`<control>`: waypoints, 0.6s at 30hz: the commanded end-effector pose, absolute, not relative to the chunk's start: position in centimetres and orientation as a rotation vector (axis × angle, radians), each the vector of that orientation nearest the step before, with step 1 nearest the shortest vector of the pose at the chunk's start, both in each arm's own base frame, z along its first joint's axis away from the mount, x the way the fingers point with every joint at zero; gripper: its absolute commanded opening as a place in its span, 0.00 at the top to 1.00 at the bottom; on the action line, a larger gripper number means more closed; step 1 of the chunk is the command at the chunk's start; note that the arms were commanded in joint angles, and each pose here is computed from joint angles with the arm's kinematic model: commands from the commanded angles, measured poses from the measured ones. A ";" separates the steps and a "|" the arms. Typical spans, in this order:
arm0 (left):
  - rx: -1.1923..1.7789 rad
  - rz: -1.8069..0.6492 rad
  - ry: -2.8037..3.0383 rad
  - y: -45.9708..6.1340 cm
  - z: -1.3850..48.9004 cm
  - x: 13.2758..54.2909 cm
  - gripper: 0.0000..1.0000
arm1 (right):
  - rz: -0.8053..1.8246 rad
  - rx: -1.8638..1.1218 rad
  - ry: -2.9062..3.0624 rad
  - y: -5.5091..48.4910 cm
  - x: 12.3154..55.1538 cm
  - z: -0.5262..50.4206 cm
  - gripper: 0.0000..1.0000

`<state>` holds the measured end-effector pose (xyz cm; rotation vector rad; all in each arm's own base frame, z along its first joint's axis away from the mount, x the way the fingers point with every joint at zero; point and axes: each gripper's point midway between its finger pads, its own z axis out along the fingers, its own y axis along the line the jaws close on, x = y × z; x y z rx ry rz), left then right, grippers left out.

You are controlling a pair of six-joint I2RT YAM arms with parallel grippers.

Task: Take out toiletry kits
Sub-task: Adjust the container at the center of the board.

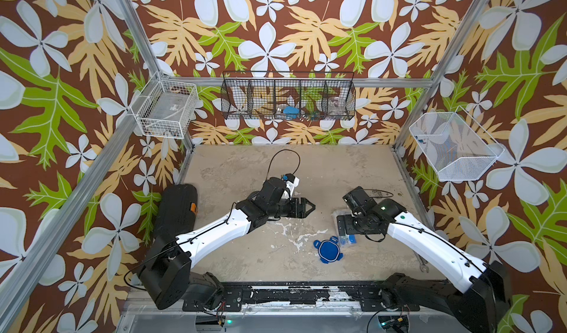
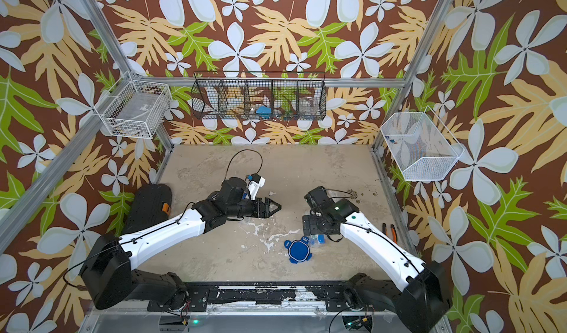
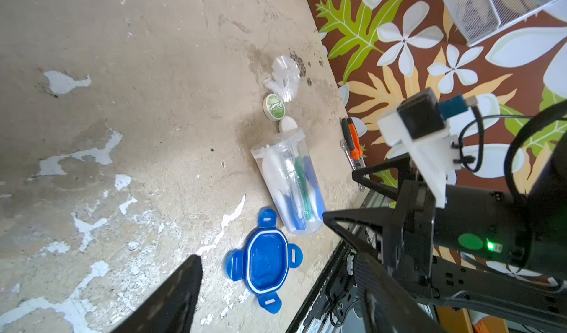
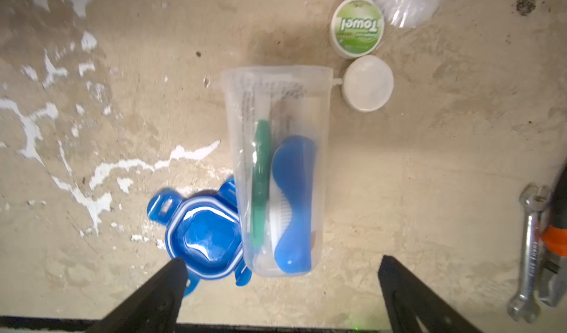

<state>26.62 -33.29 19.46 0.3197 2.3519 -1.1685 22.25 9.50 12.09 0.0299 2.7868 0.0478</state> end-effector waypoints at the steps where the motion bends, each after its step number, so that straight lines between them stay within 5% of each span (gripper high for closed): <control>1: 0.357 -1.157 2.344 -34.1 19.8 26.6 0.19 | 0.272 0.094 2.686 10.7 23.2 11.7 0.07; 9: 0.366 -1.149 2.373 -35.0 19.3 26.5 0.20 | 0.616 0.188 2.547 13.1 22.4 8.3 0.20; 18: 0.424 -1.155 2.398 -37.6 18.5 26.2 0.20 | 0.491 0.141 2.642 12.6 22.0 5.5 0.24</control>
